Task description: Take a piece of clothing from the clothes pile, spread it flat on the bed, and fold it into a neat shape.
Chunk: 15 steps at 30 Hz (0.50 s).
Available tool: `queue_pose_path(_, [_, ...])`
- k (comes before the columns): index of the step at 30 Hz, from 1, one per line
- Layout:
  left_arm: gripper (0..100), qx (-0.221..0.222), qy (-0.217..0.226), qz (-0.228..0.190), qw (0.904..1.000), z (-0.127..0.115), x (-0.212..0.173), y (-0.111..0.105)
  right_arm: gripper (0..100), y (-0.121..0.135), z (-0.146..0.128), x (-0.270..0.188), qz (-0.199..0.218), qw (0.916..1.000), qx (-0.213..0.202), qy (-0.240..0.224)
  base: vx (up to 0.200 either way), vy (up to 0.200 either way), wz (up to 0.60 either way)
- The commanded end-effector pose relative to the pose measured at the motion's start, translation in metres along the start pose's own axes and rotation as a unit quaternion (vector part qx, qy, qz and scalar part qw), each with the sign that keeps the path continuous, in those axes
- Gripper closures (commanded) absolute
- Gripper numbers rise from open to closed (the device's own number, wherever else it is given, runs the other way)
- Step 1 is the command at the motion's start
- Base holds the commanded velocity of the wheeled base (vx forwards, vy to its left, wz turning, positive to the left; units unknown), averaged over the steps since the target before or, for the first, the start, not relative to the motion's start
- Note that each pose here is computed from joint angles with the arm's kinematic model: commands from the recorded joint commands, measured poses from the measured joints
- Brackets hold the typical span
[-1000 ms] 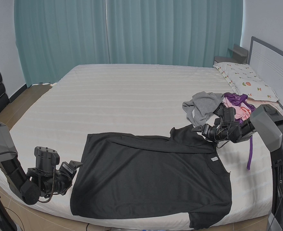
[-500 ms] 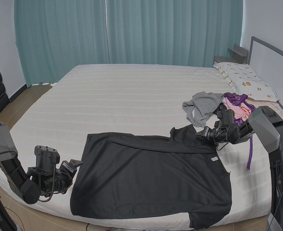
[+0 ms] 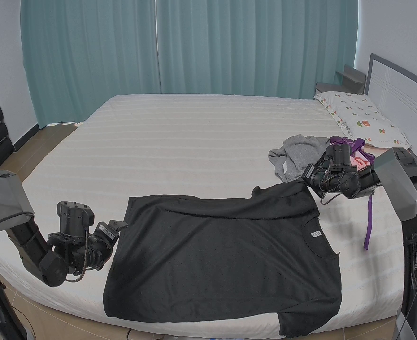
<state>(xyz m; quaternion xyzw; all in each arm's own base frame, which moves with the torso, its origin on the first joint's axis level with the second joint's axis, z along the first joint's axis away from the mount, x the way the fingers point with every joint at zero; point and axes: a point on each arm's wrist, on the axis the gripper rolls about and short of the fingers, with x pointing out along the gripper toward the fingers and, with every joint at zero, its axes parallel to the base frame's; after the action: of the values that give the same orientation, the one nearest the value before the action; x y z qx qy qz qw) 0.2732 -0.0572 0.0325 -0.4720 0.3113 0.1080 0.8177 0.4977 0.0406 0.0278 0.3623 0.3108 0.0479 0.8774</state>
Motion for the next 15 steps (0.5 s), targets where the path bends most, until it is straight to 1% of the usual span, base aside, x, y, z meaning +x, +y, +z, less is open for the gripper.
queue_pose_path(1, [0,0.010,-0.017,0.002,0.9998,0.014,0.038,-0.004,100,0.008,0.027,-0.011,0.022,0.9987,0.014,-0.044,0.000,0.000,0.00])
queue_pose_path(4, [0,0.005,-0.025,-0.013,0.9996,0.027,0.060,-0.012,100,0.013,0.033,-0.013,0.042,0.9966,0.021,-0.067,0.000,0.000,0.00])
queue_pose_path(7, [0,0.012,-0.031,-0.012,0.9994,0.037,0.085,-0.017,100,0.017,0.032,-0.012,0.053,0.9955,0.025,-0.074,0.000,0.000,0.00])
queue_pose_path(8, [0,0.016,-0.034,-0.008,0.9993,0.043,0.096,-0.019,100,0.018,0.030,-0.010,0.054,0.9955,0.025,-0.074,0.000,0.000,0.00])
queue_pose_path(9, [0,0.017,-0.035,-0.008,0.9992,0.045,0.100,-0.020,100,0.019,0.029,-0.009,0.055,0.9954,0.024,-0.075,0.000,0.000,0.00])
queue_pose_path(10, [0,0.018,-0.041,-0.013,0.9989,0.051,0.112,-0.026,100,0.019,0.027,-0.007,0.051,0.9953,0.023,-0.079,0.000,0.000,0.00])
queue_pose_path(11, [0,0.018,-0.041,-0.013,0.9989,0.051,0.112,-0.026,100,0.019,0.027,-0.007,0.051,0.9953,0.023,-0.079,0.000,0.000,0.00])
queue_pose_path(12, [0,0.016,-0.048,-0.017,0.9986,0.059,0.123,-0.032,100,0.018,0.022,-0.003,0.050,0.9955,0.022,-0.078,0.000,0.000,0.00])
queue_pose_path(15, [0,0.020,-0.049,-0.015,0.9985,0.064,0.139,-0.035,100,0.018,0.021,-0.002,0.049,0.9955,0.022,-0.077,0.000,0.000,0.00])
